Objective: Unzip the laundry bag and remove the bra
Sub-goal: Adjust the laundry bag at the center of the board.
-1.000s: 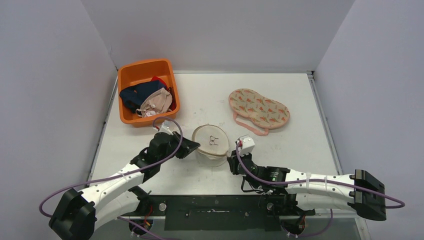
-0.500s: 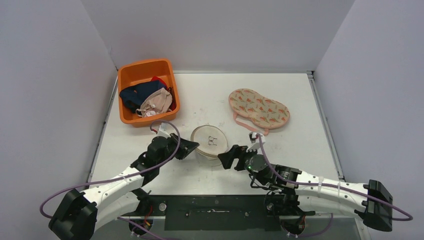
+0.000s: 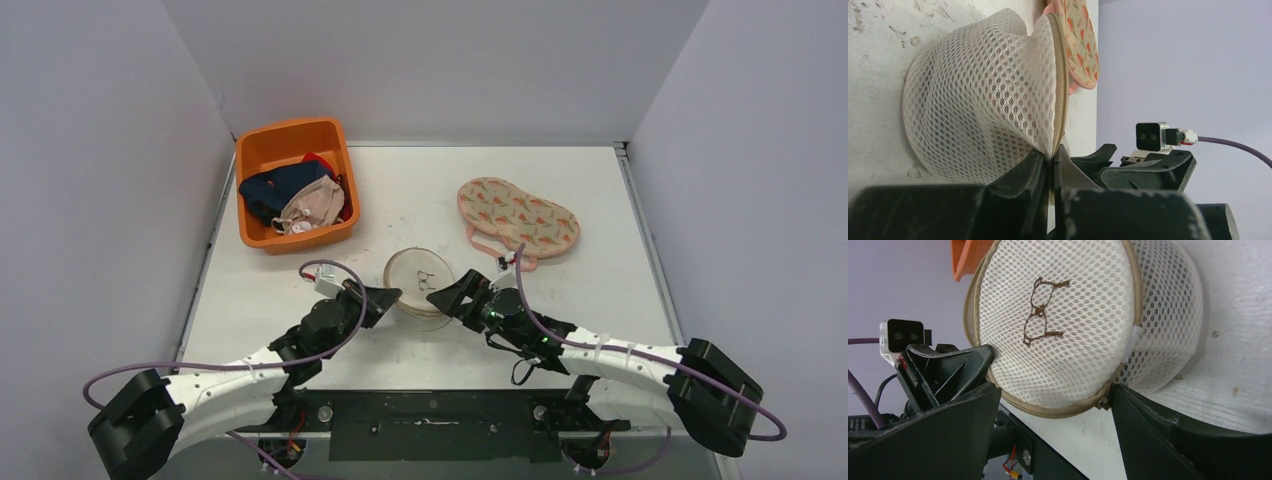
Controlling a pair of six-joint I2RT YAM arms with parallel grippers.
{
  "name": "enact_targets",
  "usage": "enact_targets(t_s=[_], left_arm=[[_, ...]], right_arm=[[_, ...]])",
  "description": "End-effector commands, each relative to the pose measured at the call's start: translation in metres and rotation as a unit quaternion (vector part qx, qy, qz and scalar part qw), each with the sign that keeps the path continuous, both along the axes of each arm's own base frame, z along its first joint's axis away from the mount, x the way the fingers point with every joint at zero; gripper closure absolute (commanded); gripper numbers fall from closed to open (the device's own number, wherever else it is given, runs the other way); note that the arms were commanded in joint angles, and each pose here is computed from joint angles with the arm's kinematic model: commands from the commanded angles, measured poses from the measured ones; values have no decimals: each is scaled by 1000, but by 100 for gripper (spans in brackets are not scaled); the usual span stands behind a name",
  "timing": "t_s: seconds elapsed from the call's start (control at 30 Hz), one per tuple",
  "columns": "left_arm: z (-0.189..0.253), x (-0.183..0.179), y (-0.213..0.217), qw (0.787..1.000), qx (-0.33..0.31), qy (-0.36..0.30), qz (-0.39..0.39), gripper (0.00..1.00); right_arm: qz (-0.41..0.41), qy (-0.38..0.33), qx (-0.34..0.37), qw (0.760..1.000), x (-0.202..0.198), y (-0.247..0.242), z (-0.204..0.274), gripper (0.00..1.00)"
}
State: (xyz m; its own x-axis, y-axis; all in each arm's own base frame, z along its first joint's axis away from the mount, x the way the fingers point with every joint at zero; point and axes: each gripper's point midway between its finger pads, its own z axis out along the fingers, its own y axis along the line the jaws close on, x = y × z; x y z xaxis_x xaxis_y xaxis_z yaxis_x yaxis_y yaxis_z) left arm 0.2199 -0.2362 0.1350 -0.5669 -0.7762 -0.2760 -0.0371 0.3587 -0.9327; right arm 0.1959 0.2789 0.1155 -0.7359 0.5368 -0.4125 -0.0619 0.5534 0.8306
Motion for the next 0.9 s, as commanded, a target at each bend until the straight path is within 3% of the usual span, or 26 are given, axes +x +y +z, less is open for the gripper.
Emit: enact_targets(t_s=[0.0, 0.27, 0.5, 0.63, 0.77, 0.87], left_arm=[[20, 13, 3, 997, -25, -50, 46, 100], [16, 9, -1, 998, -19, -50, 46, 100], [16, 7, 11, 996, -14, -55, 73, 100], [18, 7, 22, 994, -16, -59, 94, 100], [18, 6, 18, 994, -19, -59, 88, 100], [17, 4, 13, 995, -18, -59, 79, 100]], right_arm=[[10, 1, 84, 996, 9, 26, 36, 21], [-4, 5, 76, 997, 16, 25, 26, 30], [-22, 27, 60, 998, 18, 16, 8, 20], [-29, 26, 68, 997, 19, 13, 8, 20], [-13, 25, 84, 996, 23, 26, 10, 27], [-12, 17, 94, 995, 27, 32, 13, 38]])
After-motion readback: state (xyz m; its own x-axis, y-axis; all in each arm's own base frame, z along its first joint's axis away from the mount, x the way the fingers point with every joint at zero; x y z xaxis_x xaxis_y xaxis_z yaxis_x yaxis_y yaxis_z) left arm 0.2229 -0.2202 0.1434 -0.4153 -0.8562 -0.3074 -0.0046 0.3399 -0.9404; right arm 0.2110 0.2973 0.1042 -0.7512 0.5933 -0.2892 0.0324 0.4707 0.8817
